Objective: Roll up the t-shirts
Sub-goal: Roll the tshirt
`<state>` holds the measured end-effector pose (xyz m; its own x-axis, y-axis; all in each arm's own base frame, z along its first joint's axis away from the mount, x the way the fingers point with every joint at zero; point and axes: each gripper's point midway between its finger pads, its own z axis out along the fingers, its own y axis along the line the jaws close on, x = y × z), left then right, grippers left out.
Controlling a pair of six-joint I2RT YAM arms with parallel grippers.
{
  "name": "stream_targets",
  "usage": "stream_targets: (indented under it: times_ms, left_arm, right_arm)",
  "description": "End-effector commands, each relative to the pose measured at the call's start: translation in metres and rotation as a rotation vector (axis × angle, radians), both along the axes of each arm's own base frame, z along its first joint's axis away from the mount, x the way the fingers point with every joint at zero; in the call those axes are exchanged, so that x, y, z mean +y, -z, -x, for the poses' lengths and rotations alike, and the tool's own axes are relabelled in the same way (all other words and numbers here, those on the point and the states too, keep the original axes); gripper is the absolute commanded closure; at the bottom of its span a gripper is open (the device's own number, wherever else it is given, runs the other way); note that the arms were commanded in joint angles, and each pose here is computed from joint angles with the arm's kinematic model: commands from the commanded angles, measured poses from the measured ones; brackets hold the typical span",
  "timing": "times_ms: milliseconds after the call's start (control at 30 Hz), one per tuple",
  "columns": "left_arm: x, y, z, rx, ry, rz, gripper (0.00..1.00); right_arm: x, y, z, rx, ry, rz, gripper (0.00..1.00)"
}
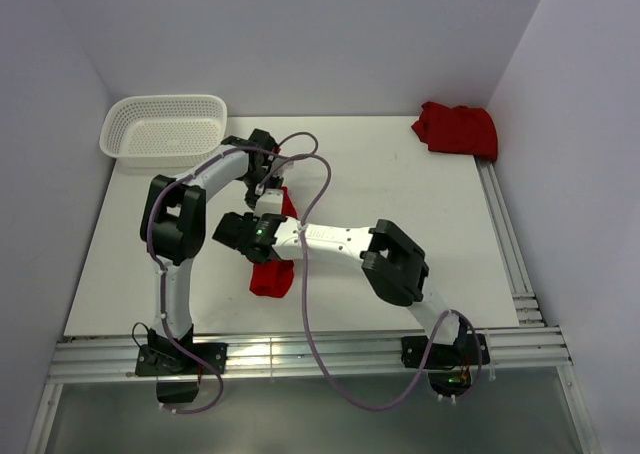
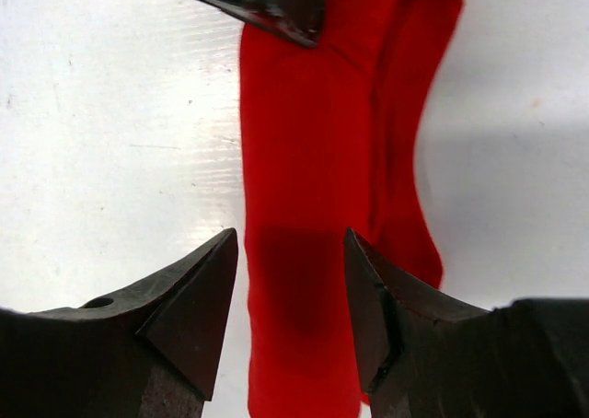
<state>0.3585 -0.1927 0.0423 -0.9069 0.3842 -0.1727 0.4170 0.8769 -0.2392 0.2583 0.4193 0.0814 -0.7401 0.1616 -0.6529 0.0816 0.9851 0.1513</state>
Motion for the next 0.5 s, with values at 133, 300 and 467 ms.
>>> stream_targets:
  times_ms: [133, 300, 467]
  left_arm:
    - [0.016, 0.011, 0.0, -0.001, 0.017, -0.13, 1.0]
    - [0.013, 0.013, -0.001, 0.007, -0.015, -0.128, 0.97]
    - [0.011, 0.015, -0.001, 0.013, -0.01, -0.124, 0.9]
  right_arm:
    - [0.01, 0.004, -0.007, -0.012, -0.028, 0.102, 0.43]
    - [0.009, 0.025, -0.002, 0.023, -0.035, 0.121, 0.43]
    - [0.0, 0.048, 0.007, 0.068, -0.028, 0.141, 0.43]
